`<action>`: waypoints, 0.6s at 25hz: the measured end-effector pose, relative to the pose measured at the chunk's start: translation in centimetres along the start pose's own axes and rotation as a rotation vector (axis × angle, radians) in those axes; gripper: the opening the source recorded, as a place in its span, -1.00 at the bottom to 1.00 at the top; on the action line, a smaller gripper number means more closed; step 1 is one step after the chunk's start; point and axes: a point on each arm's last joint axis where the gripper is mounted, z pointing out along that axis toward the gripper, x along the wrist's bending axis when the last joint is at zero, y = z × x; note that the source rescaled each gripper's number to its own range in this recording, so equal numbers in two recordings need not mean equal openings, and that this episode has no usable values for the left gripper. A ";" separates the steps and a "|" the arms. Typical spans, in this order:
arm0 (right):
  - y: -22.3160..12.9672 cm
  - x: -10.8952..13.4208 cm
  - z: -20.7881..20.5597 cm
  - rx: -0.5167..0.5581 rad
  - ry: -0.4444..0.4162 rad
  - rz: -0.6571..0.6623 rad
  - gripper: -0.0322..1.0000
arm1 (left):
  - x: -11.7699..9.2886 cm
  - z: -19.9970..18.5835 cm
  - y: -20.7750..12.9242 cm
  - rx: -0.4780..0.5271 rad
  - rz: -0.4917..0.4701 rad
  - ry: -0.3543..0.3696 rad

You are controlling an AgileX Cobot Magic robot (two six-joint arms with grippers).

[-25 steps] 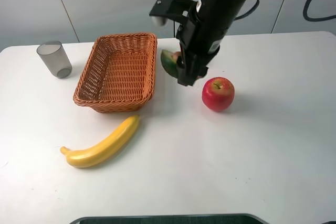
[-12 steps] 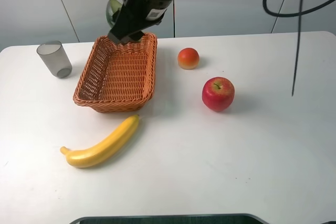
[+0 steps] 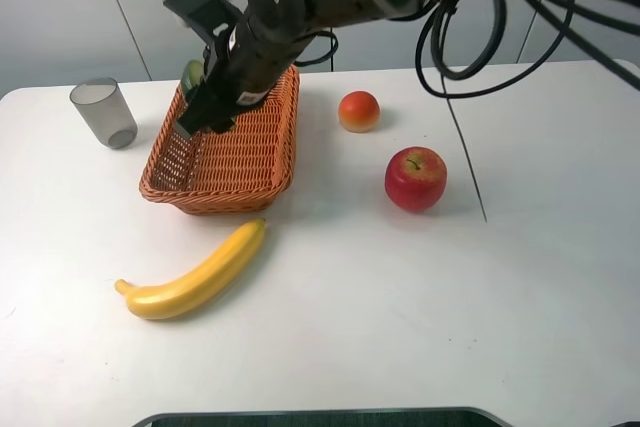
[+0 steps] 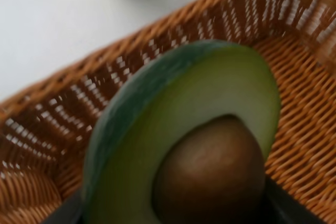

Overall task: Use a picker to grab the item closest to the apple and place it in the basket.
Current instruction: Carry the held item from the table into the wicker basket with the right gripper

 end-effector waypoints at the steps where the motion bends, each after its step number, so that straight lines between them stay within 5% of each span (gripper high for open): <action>1: -0.4 0.0 0.7 0.012 0.000 0.001 -0.94 | 0.0 0.0 0.0 0.000 0.000 0.000; 15: -0.9 -0.1 2.3 -0.009 -0.011 0.003 -0.89 | 0.0 0.0 0.0 0.000 0.000 0.000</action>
